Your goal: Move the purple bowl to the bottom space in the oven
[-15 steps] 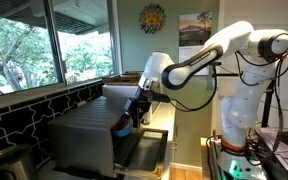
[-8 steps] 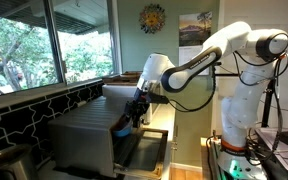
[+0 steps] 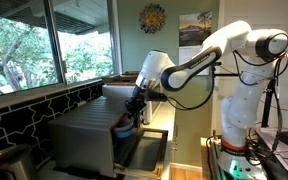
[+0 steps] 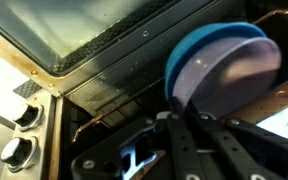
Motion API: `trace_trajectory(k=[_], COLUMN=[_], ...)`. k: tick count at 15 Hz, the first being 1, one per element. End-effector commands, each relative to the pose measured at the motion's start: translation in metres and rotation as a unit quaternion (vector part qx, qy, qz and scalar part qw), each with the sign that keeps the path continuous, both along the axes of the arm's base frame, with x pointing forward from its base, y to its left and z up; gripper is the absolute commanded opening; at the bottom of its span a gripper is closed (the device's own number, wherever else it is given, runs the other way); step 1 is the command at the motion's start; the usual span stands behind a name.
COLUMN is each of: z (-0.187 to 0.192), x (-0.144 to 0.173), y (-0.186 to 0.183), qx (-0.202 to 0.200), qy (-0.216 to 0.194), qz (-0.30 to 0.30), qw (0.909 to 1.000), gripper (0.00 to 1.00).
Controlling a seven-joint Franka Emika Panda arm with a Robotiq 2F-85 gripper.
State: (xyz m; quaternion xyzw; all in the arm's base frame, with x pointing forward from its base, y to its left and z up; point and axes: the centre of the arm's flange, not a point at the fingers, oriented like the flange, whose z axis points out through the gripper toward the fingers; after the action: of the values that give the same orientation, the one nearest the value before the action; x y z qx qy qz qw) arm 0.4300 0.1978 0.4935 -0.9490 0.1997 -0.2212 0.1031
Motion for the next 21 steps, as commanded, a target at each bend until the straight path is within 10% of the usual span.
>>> trace_trajectory(k=[1,21], z=[-0.001,0.015], x=[0.003,-0.025], y=[0.002,-0.041], qx=[-0.003,0.058], qy=[-0.002,0.032], qz=[-0.011,0.092], qw=[0.9999,0.9936], gripper=[0.00,0.01])
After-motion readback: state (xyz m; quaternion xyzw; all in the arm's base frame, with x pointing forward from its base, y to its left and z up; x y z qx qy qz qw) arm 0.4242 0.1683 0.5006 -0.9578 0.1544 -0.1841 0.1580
